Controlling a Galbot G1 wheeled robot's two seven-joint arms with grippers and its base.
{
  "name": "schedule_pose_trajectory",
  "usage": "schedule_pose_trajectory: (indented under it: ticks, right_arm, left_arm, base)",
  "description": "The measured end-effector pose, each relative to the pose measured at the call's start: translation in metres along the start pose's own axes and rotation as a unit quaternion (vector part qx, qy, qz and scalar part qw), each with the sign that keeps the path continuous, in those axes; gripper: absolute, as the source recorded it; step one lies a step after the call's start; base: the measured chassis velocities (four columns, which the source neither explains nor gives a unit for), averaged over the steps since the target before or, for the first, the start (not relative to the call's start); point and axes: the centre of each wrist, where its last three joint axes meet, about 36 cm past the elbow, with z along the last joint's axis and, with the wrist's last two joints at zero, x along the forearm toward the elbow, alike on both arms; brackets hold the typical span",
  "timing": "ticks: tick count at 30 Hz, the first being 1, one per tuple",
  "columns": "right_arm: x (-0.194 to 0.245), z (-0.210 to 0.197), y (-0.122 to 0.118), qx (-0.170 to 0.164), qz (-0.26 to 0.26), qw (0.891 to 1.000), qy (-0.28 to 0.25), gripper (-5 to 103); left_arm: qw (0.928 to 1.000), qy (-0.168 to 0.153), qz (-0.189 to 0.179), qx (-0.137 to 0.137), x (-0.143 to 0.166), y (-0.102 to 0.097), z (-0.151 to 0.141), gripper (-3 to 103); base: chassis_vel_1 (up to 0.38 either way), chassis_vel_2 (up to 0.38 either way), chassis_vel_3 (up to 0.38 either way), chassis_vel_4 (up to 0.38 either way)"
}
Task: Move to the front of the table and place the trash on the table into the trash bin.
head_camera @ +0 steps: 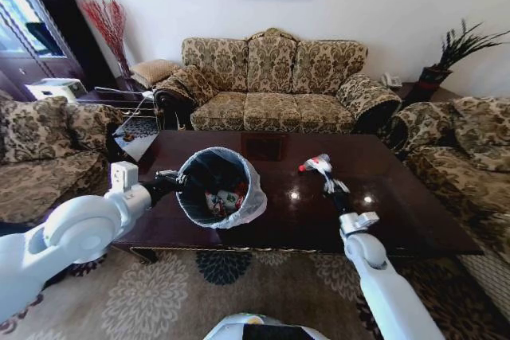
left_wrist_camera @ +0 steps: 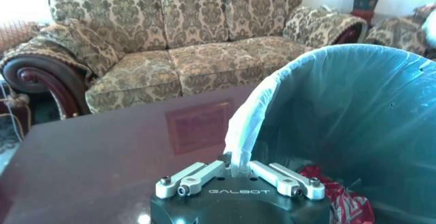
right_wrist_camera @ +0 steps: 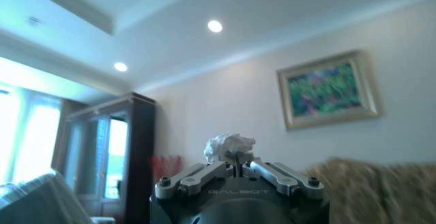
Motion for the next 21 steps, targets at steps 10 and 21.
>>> schedule_pose_trajectory:
  ticks: [10, 21]
  right_arm:
    - [-0.006, -0.095, 0.076, 0.01, -0.176, 0.979, -0.102, 0]
    - [0.012, -0.045, 0.109, 0.023, -0.248, 0.968, -0.04, 0]
  left_arm:
    - [0.996, 0.084, 0.023, -0.021, -0.007, -0.003, -0.02, 0]
    - [0.9958, 0.072, 0.051, -0.027, 0.004, -0.025, -0.03, 0]
  base:
    - [0.0, 0.0, 0.0, 0.0]
    - [0.0, 0.0, 0.0, 0.0]
